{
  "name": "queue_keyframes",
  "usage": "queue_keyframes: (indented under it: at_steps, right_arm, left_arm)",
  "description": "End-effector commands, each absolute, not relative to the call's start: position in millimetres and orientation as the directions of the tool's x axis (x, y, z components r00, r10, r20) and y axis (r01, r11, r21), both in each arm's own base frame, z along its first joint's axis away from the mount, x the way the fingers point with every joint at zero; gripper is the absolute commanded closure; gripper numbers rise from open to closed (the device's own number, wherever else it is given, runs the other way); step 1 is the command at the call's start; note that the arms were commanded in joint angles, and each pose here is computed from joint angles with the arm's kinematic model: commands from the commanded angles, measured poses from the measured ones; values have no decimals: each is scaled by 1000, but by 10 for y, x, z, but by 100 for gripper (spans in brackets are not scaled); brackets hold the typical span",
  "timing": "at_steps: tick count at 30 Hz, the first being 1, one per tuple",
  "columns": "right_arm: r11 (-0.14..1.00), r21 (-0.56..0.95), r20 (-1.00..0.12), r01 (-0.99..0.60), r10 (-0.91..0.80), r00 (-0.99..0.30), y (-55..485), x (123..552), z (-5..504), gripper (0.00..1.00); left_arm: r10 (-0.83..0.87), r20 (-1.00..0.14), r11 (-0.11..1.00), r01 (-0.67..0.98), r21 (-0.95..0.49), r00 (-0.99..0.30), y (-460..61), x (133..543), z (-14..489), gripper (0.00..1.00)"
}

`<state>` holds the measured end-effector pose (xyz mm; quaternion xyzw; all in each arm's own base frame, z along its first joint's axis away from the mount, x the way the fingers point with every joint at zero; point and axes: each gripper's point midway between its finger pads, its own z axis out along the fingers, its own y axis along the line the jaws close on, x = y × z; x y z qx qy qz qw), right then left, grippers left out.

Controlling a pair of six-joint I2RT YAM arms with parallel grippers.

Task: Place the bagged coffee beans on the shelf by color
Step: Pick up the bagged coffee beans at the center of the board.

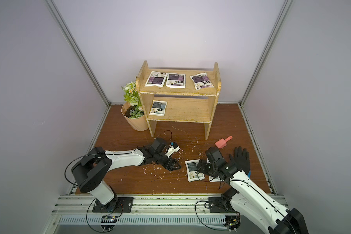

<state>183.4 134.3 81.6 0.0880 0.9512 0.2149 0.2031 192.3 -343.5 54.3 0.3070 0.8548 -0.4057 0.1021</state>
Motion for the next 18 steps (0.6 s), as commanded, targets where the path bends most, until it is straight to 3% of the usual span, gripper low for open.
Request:
queue_keyframes:
  at_steps: [1,18]
  right_arm:
    - [843,536,-329,44,257,-909,1480,1832,855,36]
    - [845,533,-297,45,237,-925,1367,1839,446,38]
  left_arm:
    - [482,-394,454,608,-651,-782,-3586,1806,546,34]
    - [547,-342,476,620,-624,-764,-3888,1872,269,35]
